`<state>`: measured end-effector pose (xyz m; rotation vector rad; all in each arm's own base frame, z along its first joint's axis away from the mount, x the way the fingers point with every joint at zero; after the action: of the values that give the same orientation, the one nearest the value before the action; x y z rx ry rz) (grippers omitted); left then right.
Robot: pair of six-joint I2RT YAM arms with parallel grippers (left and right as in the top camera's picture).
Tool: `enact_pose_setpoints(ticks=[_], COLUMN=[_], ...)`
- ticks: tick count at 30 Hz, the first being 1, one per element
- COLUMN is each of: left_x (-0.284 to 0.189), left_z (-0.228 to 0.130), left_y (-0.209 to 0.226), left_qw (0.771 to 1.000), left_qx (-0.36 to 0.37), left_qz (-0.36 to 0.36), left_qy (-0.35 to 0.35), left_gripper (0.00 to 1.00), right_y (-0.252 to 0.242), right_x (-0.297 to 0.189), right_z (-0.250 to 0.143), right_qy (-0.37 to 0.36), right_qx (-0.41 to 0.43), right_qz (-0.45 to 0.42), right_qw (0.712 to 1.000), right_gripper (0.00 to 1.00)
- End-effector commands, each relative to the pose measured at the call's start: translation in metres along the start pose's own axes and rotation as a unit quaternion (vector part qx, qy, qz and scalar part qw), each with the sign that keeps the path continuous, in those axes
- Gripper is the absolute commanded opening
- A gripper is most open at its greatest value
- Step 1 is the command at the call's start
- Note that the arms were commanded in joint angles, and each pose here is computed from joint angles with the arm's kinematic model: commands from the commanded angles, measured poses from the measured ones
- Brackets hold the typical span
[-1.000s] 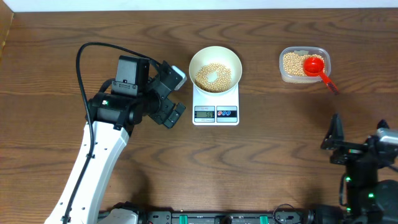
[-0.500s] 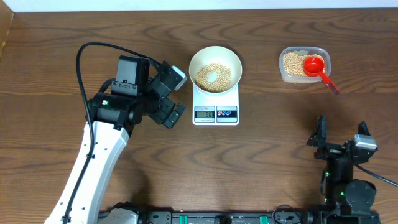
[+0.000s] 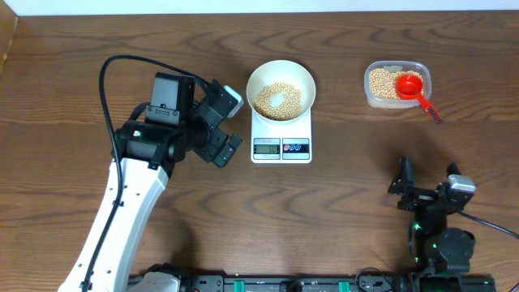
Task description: Scoop item into bowl and weigh 50g on scale
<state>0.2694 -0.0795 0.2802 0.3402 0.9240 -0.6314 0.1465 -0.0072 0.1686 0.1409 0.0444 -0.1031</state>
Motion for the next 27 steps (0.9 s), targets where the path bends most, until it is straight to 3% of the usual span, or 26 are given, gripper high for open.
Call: enact_pose_setpoints(ticks=[1,27], left_x=[0.0010,0.0010], left_z=[0.0001,0.0001], left_y=[0.0014,0.0014], left_qw=[1.000,1.000], left_qx=[-0.006,-0.006], left_qz=[0.002,0.002], left_qy=[0.002,0.002], left_gripper=[0.98,0.97], right_y=[0.0061,0.0090], right_x=[-0.0006,-0.0009], right_z=[-0.0045,-0.0049], right_qy=[0.012,0.013], right_qx=[-0.011,-0.020], right_qz=[0.027,0.037], right_qw=[1.000,0.999], right_gripper=[0.99,0.99])
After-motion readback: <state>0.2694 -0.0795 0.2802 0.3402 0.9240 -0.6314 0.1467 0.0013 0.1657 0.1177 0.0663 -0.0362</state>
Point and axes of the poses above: each gripper's point midway between its finger pads, its own x axis out along the fingers, its own y axis along the line the jaws close on, z = x × y, the point moved 10 cm from there along -x, back along the fingers, and after that the axes turned 3 degrees about -x, right-handed, at the moved point
